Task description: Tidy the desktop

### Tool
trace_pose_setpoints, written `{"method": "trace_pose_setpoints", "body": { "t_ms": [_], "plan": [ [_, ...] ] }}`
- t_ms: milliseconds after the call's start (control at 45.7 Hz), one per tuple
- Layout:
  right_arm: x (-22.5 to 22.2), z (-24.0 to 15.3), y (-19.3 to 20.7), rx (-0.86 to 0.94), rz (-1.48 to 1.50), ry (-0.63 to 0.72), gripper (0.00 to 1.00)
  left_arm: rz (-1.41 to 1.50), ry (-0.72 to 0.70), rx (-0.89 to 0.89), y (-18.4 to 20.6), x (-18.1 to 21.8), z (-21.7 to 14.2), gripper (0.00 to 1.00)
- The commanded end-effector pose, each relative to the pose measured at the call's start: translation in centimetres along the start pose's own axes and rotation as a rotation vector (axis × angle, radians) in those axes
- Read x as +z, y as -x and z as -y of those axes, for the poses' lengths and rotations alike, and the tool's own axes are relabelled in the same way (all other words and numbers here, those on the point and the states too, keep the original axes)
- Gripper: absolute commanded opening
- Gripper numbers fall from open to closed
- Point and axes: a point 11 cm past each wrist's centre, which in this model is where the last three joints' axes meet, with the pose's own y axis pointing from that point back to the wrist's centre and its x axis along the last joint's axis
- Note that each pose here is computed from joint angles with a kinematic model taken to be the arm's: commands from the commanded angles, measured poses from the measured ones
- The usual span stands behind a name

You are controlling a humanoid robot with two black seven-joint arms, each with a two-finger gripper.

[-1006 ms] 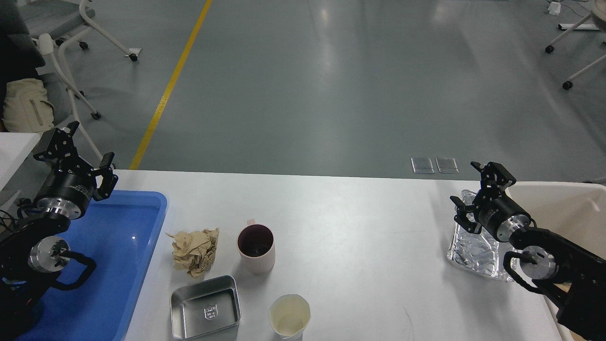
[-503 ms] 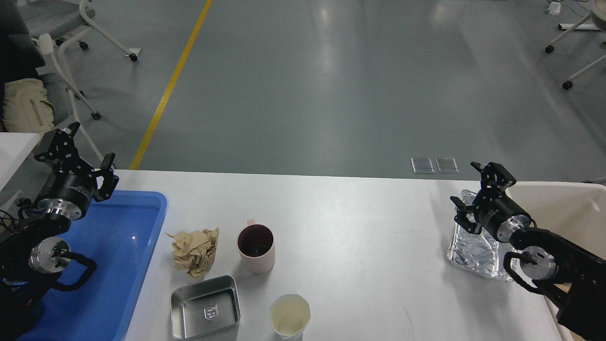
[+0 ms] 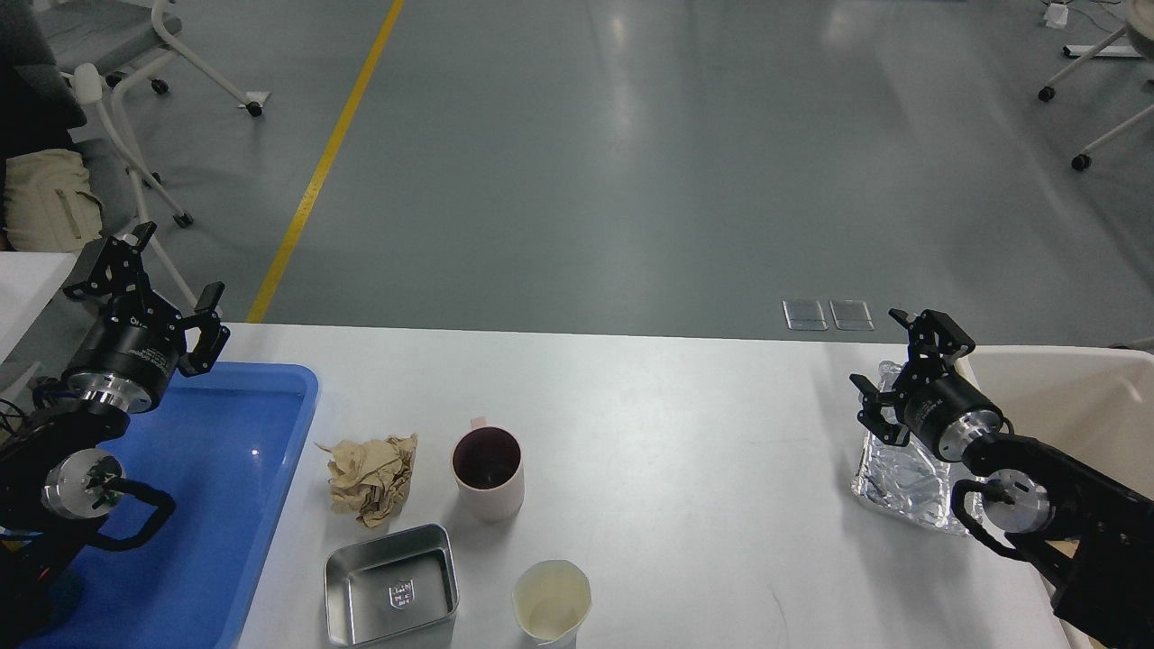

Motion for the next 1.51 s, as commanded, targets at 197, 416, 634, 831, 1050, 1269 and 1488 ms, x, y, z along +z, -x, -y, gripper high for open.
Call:
{"method": "trace_pose_setpoints", "body": {
  "t_ms": [197, 416, 634, 831, 1050, 1269, 1488],
  "plan": [
    [0.2, 0.1, 0.2, -0.005, 0.005, 0.003, 1.00, 0.006, -0.009, 0.000, -0.4, 0.1, -0.7, 0.97],
    [0.1, 0.1, 0.2, -0.007, 0.004, 0.001, 1.00, 0.007, -0.012, 0.000, -0.3, 0.0, -0.7, 0.97],
    [0.2, 0.1, 0.2, -0.006, 0.004, 0.002, 1.00, 0.011, -0.016, 0.002, -0.5, -0.1, -0.9, 0.97],
    [0.2, 0.1, 0.3, -0.007, 0.005, 0.003, 1.00, 0.038, -0.024, -0.004, -1.1, 0.4, -1.2, 0.97],
    [0.3, 0.0, 0.2, -0.006, 0.005, 0.003, 1.00, 0.133, -0.073, -0.074, -0.8, 1.8, -3.0, 0.97],
    [0.7, 0.3, 0.8, -0.017, 0.015, 0.007, 1.00, 0.378, -0.194, -0.161, -1.7, 2.1, -5.9, 0.97],
    [0.9, 0.3, 1.0, -0.021, 0.017, 0.010, 1.00, 0.593, -0.277, -0.241, -2.8, 2.3, -10.0, 0.97]
  ]
}}
